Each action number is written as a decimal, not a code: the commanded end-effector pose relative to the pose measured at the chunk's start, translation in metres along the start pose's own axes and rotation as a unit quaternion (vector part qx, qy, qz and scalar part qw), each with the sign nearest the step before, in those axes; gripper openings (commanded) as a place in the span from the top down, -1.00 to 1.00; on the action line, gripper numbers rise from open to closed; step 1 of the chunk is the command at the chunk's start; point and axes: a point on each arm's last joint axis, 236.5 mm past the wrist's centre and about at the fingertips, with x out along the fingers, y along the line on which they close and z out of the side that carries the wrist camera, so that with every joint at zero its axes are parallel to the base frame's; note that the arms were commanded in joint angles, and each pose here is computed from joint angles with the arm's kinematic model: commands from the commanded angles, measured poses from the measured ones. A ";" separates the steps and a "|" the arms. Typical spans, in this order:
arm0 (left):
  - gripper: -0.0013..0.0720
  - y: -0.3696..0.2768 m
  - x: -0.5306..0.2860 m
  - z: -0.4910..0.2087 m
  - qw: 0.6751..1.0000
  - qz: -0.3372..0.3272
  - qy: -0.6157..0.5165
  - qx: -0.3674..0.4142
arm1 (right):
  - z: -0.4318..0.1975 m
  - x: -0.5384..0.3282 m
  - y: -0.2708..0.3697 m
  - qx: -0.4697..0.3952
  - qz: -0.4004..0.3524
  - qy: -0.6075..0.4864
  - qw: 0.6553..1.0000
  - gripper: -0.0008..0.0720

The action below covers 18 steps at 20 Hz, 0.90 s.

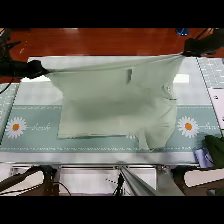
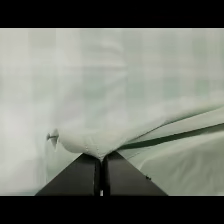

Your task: Fold the shirts.

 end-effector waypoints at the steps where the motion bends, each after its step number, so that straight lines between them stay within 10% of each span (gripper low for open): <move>1: 0.89 0.010 0.033 0.035 0.997 0.021 -0.073 0.006 | 0.027 0.041 -0.008 0.005 -0.015 -0.055 0.998 0.90; 18: 0.89 0.019 0.088 -0.065 0.986 0.001 0.162 0.042 | -0.122 0.066 -0.033 0.021 -0.040 0.258 0.965 0.90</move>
